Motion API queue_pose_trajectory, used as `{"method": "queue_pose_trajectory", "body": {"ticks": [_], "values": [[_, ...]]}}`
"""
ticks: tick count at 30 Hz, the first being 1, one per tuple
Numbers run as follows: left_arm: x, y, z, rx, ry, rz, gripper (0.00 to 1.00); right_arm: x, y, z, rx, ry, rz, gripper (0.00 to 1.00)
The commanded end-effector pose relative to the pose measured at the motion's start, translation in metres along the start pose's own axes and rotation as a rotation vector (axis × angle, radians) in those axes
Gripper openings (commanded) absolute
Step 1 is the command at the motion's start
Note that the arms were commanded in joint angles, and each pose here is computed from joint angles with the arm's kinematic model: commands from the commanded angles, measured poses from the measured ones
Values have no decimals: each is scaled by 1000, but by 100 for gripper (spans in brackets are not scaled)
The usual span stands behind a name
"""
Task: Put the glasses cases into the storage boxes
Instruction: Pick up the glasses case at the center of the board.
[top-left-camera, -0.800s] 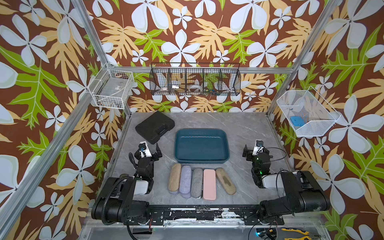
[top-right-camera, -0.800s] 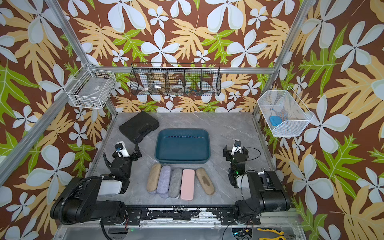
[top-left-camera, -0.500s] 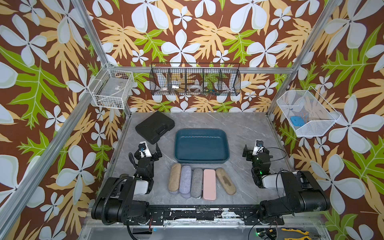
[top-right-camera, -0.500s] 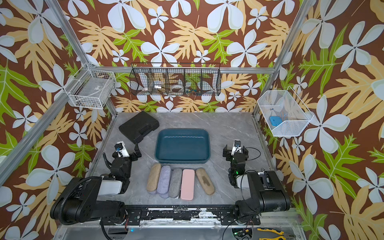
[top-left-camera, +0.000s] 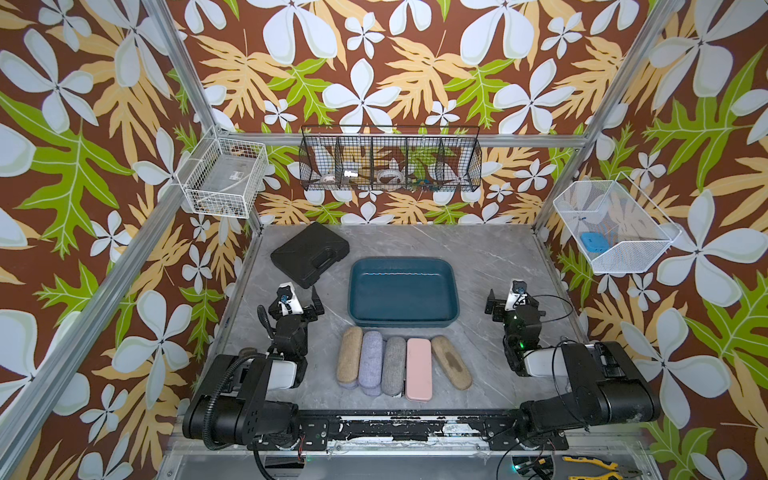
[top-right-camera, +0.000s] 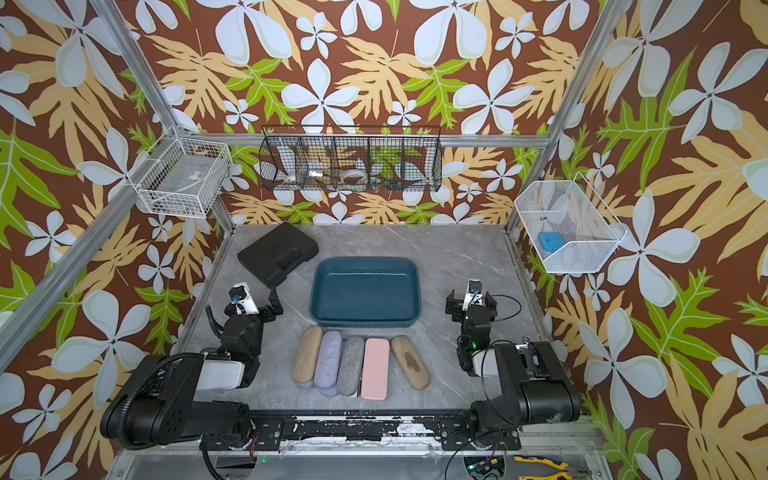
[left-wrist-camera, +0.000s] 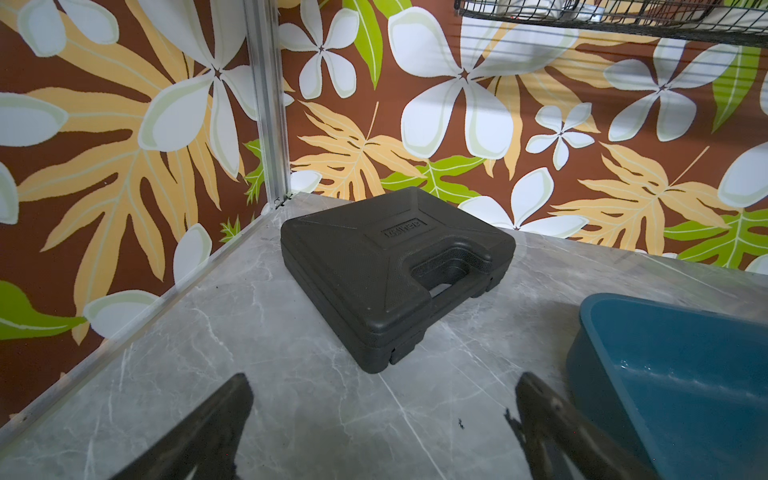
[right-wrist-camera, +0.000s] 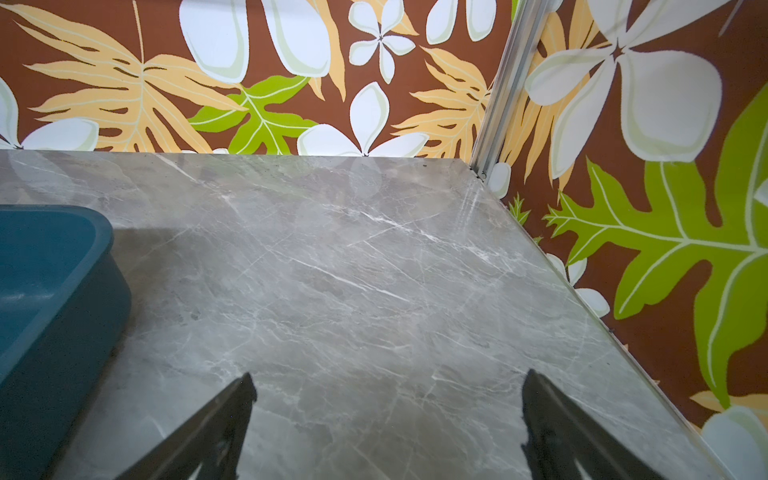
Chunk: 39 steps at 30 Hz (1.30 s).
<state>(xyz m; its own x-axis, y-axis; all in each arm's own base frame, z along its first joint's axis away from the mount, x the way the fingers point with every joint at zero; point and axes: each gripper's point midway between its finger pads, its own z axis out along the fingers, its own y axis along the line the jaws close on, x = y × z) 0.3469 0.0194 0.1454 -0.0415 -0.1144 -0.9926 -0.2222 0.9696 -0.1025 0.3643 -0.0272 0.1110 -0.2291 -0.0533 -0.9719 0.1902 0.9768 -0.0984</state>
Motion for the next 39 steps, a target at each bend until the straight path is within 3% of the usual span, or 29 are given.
{"method": "queue_pose_trajectory", "body": {"ticks": [1, 14, 20, 24, 27, 30, 34, 39], "values": [[-6, 0, 1, -3, -23, -9, 100, -7, 0, 1, 0, -23, 7, 100], [-18, 0, 2, -12, -25, -8, 100, -7, 0, -1, 0, -29, 6, 100], [-45, 2, -8, -59, -57, -18, 97, -58, 1, 6, -2, -2, 18, 99], [-82, 2, -16, -70, -146, -194, 93, -101, 8, 1, -19, -23, 105, 100], [-96, 2, -11, -90, -126, -369, 88, -117, 21, -1, -26, 10, 136, 100], [-98, -7, -5, -84, -46, -465, 86, -113, 40, -4, -104, 81, 210, 100], [-89, -29, -9, -10, 89, -509, 85, -90, 70, -20, -217, 205, 274, 100], [-82, -71, -31, 147, 165, -511, 81, -50, 120, -59, -405, 362, 191, 100]]}}
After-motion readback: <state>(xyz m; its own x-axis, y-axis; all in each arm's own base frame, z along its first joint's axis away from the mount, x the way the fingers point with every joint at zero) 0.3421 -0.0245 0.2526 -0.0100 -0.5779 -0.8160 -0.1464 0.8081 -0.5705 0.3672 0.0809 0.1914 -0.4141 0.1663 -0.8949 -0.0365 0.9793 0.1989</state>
